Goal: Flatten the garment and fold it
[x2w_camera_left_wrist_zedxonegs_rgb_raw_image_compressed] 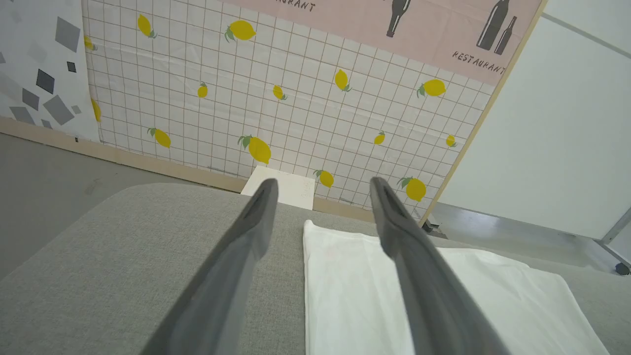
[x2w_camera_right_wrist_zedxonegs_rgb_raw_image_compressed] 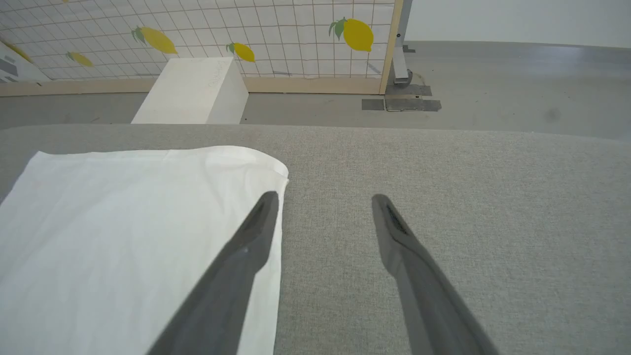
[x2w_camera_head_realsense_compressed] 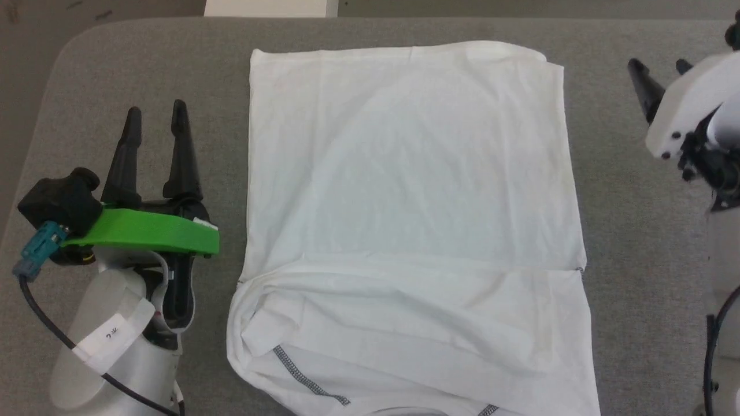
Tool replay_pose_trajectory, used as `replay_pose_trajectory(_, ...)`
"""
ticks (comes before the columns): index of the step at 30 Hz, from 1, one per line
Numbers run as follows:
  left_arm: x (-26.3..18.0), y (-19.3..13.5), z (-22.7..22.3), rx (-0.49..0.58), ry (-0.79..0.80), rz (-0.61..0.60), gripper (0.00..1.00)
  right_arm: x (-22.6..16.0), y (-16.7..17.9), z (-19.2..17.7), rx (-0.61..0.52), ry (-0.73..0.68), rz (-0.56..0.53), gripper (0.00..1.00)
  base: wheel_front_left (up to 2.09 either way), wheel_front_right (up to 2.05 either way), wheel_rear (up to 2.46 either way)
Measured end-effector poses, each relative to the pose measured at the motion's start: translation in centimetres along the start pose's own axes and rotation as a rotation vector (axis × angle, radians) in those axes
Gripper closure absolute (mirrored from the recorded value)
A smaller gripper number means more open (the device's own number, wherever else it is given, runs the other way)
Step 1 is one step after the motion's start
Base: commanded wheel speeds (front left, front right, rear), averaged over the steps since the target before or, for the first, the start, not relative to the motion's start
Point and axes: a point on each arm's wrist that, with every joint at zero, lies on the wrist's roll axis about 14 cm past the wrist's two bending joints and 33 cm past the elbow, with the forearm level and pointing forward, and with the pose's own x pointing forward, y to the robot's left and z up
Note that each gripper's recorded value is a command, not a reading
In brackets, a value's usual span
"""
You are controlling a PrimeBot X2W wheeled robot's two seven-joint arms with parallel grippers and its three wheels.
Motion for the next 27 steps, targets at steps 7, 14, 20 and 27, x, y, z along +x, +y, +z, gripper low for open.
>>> replay_pose_trajectory(7, 0.7, 0.9, -3.0, -0.002, 0.053, 0.019, 0.00, 6.0, 1.0, -0.5, -0.140, 0.221, -0.029, 0.00, 0.00, 0.00, 0.00)
replay_pose_trajectory(14, 0.2, 3.3, -5.5, 0.024, 0.112, 0.070, 0.00, 10.6, 3.3, -5.7, -0.270, 0.411, -0.009, 0.00, 0.00, 0.00, 0.00)
replay_pose_trajectory(20, -0.3, 4.8, -7.4, 0.038, 0.158, 0.107, 0.00, 13.0, 5.3, -9.5, -0.316, 0.501, 0.043, 0.00, 0.00, 0.00, 0.00)
replay_pose_trajectory(27, 0.1, 5.2, -8.5, 0.040, 0.196, 0.107, 0.00, 14.1, 6.2, -9.3, -0.322, 0.502, 0.079, 1.00, 0.00, 0.00, 0.00)
